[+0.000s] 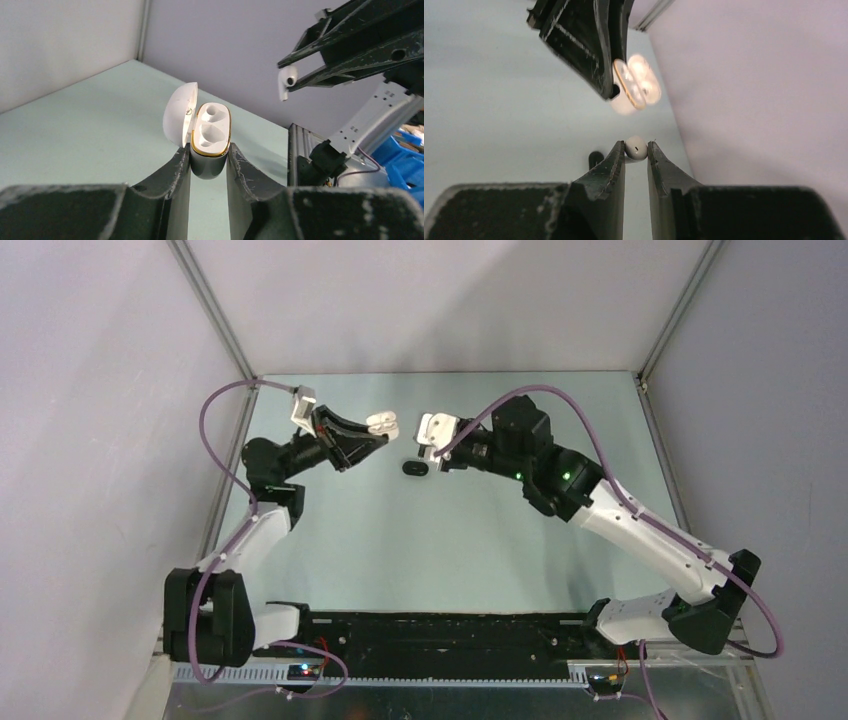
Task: Insert the wireless bluetooth earbuds into the charging case
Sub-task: Insert the right earbud into the right side groove of the charging case.
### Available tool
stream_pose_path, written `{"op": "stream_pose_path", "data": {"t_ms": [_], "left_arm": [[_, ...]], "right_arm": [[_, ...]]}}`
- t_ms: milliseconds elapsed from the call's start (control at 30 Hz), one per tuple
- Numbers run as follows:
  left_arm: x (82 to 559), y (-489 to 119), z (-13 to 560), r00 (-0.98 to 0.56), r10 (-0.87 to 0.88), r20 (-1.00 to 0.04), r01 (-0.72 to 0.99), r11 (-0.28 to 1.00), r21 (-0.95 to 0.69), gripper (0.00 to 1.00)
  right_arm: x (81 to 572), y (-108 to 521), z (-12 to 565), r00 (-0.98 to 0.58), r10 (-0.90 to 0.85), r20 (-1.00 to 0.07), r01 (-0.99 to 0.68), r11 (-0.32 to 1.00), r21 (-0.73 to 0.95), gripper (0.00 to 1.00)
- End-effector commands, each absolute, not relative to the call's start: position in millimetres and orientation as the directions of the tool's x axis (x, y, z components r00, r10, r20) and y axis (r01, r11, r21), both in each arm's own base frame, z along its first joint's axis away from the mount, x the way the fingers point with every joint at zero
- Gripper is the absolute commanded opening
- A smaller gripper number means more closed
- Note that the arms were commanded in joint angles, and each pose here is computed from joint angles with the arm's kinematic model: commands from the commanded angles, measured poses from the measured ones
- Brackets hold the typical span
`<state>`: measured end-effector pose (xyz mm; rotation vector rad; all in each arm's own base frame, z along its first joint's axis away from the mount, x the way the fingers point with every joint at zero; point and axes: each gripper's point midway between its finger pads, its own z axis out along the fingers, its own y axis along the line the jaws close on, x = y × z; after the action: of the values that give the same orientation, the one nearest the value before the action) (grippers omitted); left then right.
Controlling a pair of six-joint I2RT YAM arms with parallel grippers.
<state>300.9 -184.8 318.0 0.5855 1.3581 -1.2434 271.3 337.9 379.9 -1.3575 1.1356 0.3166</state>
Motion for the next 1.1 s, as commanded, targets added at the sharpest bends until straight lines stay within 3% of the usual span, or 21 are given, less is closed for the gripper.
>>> {"op": "stream_pose_path", "data": {"t_ms": [0,167,467,1067], "left_arm": [[265,-198,347,-0.118,-0.326,-0.938,0.949,0.241,-0.204,0.0],[246,-206,344,-0.129,-0.311,-0.941,0.962,0.19,-0.195,0.0],[221,-209,344,-0.102,-0.275,-0.956,0.978,0.149,-0.148,0.0],[220,-211,346,-0.115,-0.289,-0.951,0.973,0.159,-0.166,0.0]], "right_arm": [[270,345,411,0.539,-0.389,-0.747,-0.634,0.397,-0.664,0.0],[255,354,430,0.618,-0.372,-0.692,-0.55,0.425,-0.719,0.0],[242,357,444,0.638,-0.33,-0.696,-0.542,0.45,-0.71,0.0],[221,368,428,0.645,-0.324,-0.692,-0.591,0.362,-0.72,0.0]]}}
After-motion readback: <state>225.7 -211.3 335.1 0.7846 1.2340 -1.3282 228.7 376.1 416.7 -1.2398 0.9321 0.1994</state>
